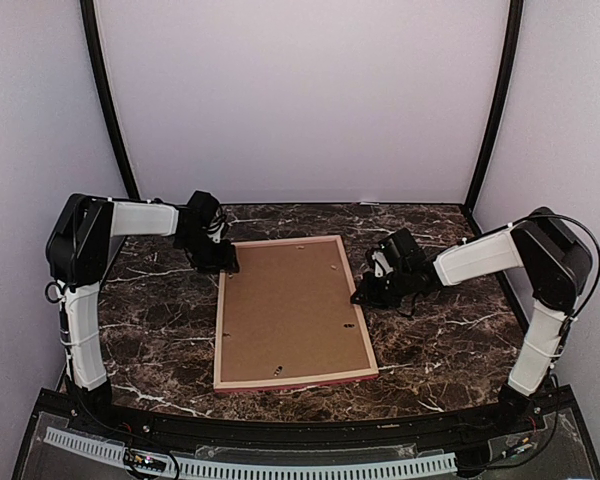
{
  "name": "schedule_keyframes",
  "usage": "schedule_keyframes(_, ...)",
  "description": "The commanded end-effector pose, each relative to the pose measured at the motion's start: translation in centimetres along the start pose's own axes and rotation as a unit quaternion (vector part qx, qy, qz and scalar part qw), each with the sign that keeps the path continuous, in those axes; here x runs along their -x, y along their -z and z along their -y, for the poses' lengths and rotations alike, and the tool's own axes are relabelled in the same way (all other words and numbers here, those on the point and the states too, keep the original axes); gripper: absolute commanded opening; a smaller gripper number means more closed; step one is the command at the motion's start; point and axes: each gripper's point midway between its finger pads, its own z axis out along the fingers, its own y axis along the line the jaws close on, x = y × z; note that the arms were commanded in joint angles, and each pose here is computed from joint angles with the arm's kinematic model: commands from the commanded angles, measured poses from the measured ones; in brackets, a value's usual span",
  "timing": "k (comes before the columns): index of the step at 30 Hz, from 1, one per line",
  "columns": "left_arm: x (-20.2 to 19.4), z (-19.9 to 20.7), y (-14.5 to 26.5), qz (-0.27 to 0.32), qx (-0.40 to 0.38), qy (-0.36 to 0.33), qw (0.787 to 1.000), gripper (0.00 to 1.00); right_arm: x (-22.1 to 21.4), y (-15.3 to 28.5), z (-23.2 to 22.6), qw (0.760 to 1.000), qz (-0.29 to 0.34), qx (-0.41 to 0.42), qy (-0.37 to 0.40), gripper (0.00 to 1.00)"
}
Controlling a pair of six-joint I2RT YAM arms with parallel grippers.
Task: Put the photo into the frame
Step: Press the fastener onto the backboard.
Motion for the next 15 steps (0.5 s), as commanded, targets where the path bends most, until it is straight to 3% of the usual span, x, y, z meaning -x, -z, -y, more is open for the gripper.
schedule_keyframes(1,0.0,0.6,1.6,0.015,-0.002,-0.005,1.0,0.59,-4.7,-1.7,2.7,0.996,-0.078,-0.038,-0.015,0.16)
schedule_keyframes(9,0.9,-0.8,4.1,0.05,0.05,-0.002,0.998,0.61,-5.2,-1.7,3.1,0.996,-0.082,-0.04,-0.018,0.16)
schedule_keyframes(15,0.2,-2.2,4.3,0.045,0.08,-0.001,0.996,0.6,-5.0,-1.8,3.0,0.996,-0.079,-0.037,-0.018,0.16)
